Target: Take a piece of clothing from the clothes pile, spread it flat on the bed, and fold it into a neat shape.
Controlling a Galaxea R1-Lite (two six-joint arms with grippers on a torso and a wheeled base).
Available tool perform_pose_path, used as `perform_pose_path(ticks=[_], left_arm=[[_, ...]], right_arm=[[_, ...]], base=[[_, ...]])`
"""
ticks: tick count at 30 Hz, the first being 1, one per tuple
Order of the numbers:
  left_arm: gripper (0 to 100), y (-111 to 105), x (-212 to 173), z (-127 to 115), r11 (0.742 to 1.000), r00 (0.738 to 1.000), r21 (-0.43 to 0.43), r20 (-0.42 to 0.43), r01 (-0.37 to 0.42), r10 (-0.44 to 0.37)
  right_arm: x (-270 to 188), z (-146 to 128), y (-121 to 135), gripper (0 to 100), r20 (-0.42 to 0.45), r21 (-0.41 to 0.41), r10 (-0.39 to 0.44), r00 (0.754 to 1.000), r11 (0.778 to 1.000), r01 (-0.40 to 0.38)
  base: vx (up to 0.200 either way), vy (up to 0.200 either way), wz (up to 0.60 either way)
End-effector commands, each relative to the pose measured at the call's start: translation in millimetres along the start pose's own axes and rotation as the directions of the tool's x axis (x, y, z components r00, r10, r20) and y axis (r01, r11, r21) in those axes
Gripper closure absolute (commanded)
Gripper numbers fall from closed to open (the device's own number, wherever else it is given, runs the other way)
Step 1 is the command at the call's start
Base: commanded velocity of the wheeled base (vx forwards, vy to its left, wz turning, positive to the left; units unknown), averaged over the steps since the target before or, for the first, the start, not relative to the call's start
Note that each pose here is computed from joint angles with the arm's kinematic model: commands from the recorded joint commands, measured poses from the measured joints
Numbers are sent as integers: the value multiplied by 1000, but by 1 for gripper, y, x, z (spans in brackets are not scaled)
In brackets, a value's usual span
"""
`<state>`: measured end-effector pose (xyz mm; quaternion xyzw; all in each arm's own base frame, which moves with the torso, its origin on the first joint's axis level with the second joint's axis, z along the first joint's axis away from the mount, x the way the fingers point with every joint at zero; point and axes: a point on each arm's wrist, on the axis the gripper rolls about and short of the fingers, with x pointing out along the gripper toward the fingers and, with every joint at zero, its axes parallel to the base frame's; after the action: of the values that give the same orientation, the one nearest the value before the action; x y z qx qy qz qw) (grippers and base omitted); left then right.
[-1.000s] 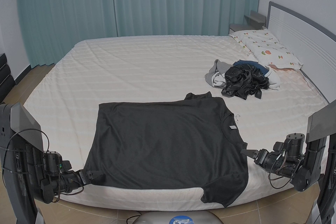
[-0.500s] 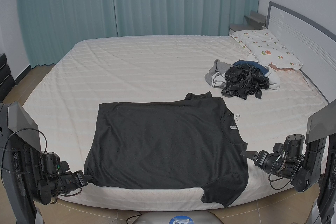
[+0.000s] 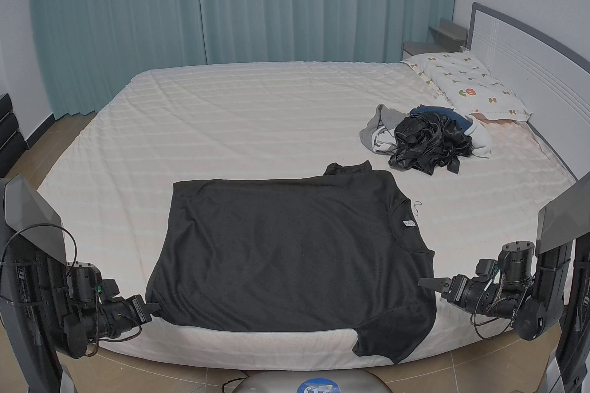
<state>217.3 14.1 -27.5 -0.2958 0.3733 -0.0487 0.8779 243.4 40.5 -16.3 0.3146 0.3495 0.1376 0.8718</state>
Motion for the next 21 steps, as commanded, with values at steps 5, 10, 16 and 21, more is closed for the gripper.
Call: perform_pose_path(ticks=[5, 10, 16, 21], left_arm=[[100, 4, -3, -1, 998, 1000, -65, -5, -13, 13], [100, 6, -3, -2, 995, 1000, -96, -8, -18, 17], [100, 8, -3, -3, 994, 1000, -106, -13, -25, 23], [100, 9, -4, -2, 994, 1000, -110, -10, -28, 27]], right_arm=[[24, -2, -15, 0, -7, -15, -23, 1000, 1000, 22], [39, 0, -20, 0, 1, -20, -18, 1000, 1000, 18], [49, 9, -23, 100, 48, -31, -16, 999, 999, 17], [52, 27, -22, 100, 117, -46, 9, 993, 999, -3]], base=[[0, 0, 0], [0, 0, 0], [0, 0, 0], [0, 0, 0]])
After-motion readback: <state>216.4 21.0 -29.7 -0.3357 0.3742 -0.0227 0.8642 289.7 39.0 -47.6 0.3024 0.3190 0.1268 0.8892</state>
